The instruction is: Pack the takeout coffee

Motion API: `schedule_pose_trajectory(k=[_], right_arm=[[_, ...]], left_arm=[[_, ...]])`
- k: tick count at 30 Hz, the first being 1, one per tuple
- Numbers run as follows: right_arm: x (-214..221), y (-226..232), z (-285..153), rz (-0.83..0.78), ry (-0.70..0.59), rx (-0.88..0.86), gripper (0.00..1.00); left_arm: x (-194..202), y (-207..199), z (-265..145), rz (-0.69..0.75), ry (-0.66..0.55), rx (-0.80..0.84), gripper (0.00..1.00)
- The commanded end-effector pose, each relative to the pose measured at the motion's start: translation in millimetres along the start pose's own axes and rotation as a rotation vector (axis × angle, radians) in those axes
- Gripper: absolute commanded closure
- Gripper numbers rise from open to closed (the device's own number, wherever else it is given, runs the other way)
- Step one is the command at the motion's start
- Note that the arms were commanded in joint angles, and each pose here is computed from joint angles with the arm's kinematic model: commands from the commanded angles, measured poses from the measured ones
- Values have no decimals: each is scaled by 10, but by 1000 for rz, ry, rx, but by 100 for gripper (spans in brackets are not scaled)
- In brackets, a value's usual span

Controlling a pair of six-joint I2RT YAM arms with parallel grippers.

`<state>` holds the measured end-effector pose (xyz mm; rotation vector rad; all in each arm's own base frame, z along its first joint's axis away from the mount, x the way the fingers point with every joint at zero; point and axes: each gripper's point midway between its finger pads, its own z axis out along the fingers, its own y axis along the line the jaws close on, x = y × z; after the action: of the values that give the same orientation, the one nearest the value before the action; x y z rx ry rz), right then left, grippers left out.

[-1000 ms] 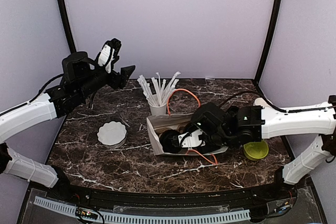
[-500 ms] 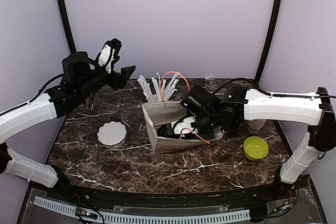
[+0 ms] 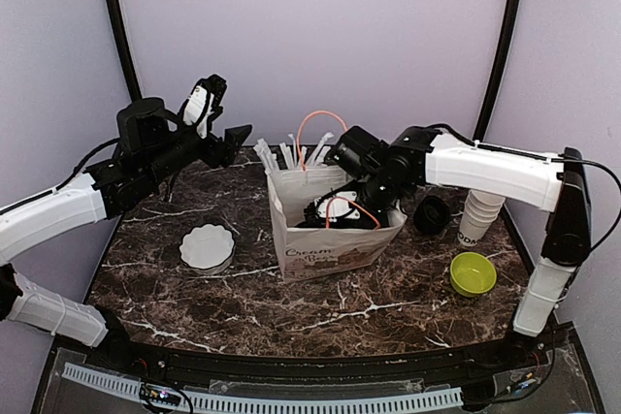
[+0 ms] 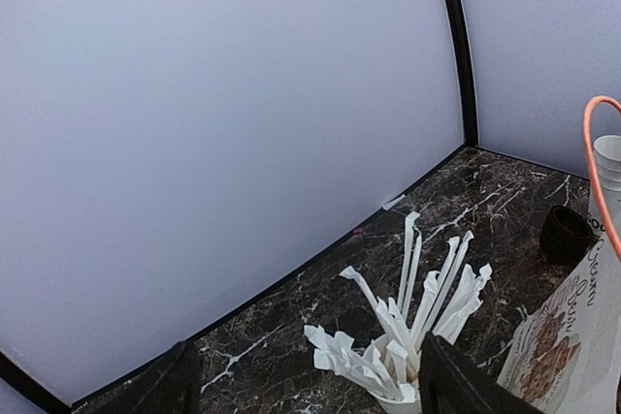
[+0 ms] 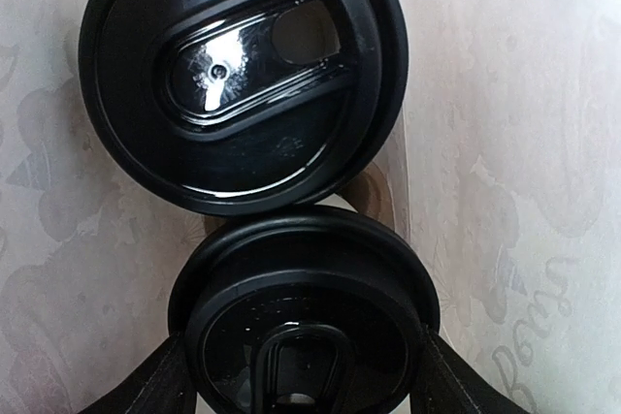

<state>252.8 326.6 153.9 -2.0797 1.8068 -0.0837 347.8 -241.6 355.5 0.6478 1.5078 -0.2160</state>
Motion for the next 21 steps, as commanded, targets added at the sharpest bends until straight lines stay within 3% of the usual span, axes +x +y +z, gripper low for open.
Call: schedule_pose_trajectory(k=[1, 21], right_arm=[[77, 87, 91, 55, 22, -145, 55], [188, 366, 281, 13, 87, -525, 56]], left_arm=[[24, -9, -18, 9, -1, 8, 21], [12, -53, -13, -3, -5, 34, 21]])
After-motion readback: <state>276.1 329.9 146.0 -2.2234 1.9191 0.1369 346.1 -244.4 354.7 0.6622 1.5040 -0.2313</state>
